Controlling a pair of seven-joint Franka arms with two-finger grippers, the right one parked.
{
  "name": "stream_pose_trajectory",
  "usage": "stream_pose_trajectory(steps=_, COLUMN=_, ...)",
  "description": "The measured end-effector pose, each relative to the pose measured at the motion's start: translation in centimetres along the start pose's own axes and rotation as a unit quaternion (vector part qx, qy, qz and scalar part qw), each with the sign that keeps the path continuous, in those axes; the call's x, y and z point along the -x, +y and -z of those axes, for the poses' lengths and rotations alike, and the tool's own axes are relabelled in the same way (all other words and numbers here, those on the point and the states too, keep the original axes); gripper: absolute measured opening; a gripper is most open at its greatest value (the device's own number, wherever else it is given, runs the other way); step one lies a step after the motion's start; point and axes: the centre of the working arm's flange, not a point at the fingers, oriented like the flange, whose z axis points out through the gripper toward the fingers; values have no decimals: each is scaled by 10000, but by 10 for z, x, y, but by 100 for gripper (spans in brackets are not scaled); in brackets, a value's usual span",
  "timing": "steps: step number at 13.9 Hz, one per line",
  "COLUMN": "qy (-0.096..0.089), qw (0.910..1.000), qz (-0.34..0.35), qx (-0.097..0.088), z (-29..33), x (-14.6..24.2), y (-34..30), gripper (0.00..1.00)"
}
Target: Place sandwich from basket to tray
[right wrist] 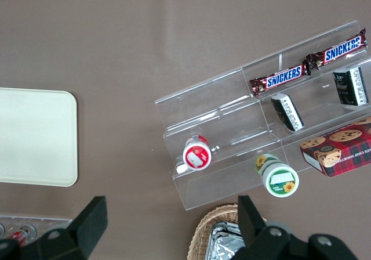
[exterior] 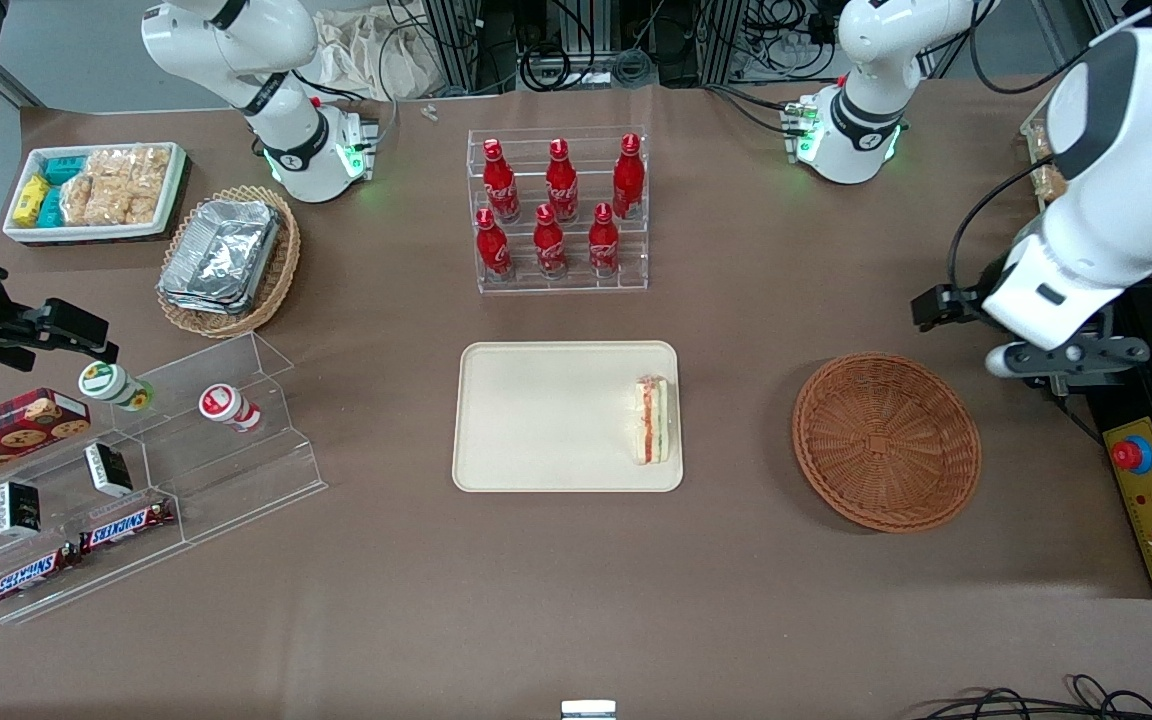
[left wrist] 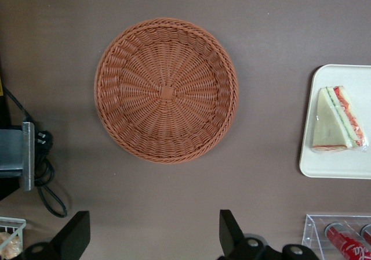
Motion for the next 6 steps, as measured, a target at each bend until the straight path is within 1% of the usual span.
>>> stream_pose_trajectory(steps=2, qy=-10, qw=10000, qz=-33, qx=-43, z=-6, x=5, y=-1, gripper=100)
stream_pose_trajectory(steps=6, qy=67, qw=9997, qz=-216, qx=-32, z=-8, x=5, y=3, gripper=100)
